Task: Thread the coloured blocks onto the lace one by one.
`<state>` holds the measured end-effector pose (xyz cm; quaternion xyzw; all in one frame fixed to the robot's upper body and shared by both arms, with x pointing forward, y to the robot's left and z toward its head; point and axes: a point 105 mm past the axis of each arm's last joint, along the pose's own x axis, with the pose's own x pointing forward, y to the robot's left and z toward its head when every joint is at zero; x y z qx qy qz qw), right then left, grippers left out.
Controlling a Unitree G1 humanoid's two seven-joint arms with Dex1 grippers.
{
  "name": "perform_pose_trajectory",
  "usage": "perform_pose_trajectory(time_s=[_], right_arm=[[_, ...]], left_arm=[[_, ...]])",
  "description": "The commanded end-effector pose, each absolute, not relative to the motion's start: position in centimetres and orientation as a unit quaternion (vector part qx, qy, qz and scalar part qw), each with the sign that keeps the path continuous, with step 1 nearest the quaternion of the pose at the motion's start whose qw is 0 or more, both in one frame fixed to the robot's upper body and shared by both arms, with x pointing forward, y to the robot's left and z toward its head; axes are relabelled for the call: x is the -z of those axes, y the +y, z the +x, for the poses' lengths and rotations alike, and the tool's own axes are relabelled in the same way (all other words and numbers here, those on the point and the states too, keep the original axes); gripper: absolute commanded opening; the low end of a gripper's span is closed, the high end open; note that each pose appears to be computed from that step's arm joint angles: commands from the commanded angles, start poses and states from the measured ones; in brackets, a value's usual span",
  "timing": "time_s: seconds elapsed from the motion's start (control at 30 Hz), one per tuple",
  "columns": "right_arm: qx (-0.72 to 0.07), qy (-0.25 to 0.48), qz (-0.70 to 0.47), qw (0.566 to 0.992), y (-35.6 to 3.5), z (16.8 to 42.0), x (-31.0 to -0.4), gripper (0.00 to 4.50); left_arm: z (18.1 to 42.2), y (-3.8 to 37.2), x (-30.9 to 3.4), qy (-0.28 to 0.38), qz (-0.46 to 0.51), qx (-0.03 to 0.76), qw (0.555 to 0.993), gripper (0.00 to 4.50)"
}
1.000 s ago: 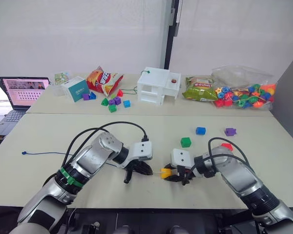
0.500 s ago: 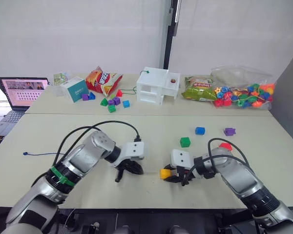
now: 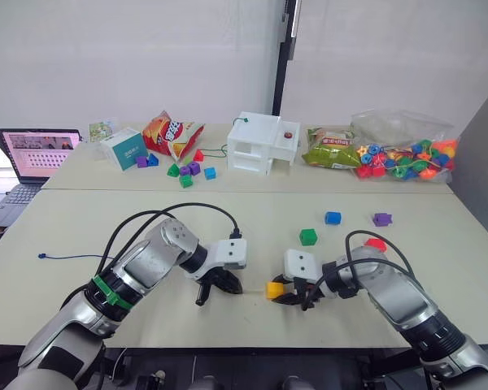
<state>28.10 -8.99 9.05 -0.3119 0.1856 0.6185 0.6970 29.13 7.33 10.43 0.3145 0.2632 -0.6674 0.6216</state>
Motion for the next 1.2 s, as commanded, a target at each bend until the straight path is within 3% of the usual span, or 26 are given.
perform_pose_trajectory(time_s=[0.03,0.8,1.13,1.2], right_arm=[[-0.631,0.192,-0.311,0.685,-8.5,27.2,-8.4,1.27],[-0.629,0.197,-0.306,0.686,-8.4,27.1,-8.1,1.27],[-0.629,0.197,-0.308,0.686,-8.4,27.3,-8.3,1.27],[-0.631,0.195,-0.308,0.684,-8.2,27.3,-8.2,1.27]], left_arm=[[29.4,7.2,-10.9,0.257,0.330,0.663,0.621,0.00],[28.9,4.0,-11.8,0.219,0.309,0.686,0.621,0.00],[29.6,7.1,-12.8,0.271,0.300,0.649,0.644,0.00],[29.0,8.4,-12.6,0.301,0.335,0.648,0.614,0.00]])
